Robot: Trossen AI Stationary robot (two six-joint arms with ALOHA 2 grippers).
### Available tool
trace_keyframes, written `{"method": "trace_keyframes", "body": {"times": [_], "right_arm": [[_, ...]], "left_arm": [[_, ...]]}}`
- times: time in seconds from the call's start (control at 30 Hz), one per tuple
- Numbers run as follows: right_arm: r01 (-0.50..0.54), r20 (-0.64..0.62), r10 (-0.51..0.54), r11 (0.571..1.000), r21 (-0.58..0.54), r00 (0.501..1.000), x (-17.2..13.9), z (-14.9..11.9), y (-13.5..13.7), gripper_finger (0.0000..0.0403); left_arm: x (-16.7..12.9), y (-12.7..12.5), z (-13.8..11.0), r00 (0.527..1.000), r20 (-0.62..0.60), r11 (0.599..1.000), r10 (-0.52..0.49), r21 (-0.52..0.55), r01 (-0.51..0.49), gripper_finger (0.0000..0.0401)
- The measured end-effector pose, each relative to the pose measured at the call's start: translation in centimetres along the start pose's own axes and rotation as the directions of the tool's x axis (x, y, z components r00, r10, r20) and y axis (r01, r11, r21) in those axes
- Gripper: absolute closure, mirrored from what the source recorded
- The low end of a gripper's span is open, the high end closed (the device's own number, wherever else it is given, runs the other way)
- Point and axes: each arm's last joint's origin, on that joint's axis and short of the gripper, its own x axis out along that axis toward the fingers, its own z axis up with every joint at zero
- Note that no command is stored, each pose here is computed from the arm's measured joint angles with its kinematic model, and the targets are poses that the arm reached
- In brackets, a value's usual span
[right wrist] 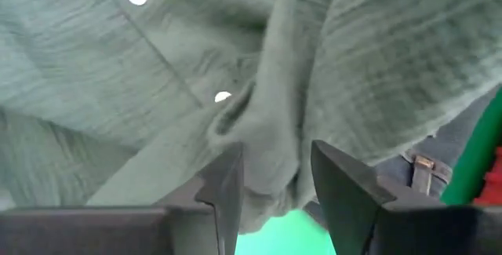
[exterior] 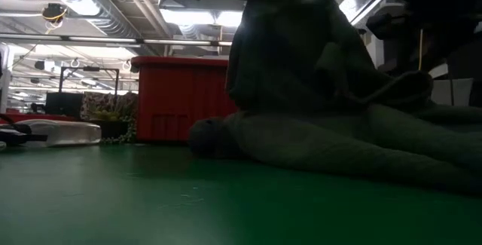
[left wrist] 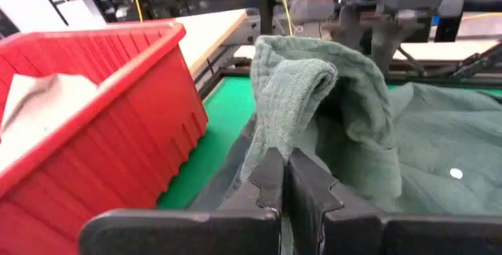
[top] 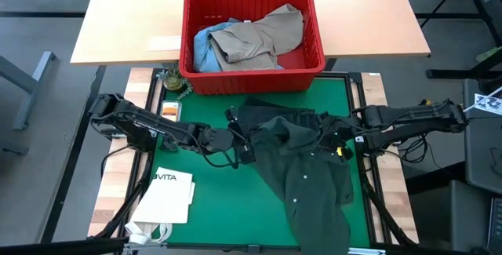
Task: Fold Laundry from Bin
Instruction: Fold the green shirt
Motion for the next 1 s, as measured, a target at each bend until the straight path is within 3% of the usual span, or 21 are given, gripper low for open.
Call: {"method": "trace_keyframes", "body": {"times": [0.27, 0.5, 0.87, 1.0], "right_arm": [[-0.068, -0.106, 0.067, 0.998, -0.003, 0.992, -0.1, -1.0, 0.6, 0.0253], [0.04, -0.117, -0.043, 0.999, -0.025, 0.992, 0.2, -0.7, 0.1, 0.0253], [-0.058, -0.178, 0.053, 0.998, -0.022, 0.983, 3.6, -0.7, 0.3, 0.0253], [-0.073, -0.145, 0.07, 0.997, -0.019, 0.987, 3.9, -0.4, 0.3, 0.0279]], "left_arm": [[0.0, 0.0, -0.3, 1.0, -0.025, 1.0, 0.002, -0.023, -0.003, 0.0401], [0.0, 0.0, -0.3, 1.0, -0.028, 1.0, 0.002, -0.021, -0.002, 0.0401], [-0.1, -0.1, -0.3, 1.0, -0.027, 1.0, -0.013, -0.021, 0.012, 0.0401], [-0.4, -0.5, -0.3, 0.999, -0.024, 1.0, -0.024, -0.016, 0.023, 0.0401]]}}
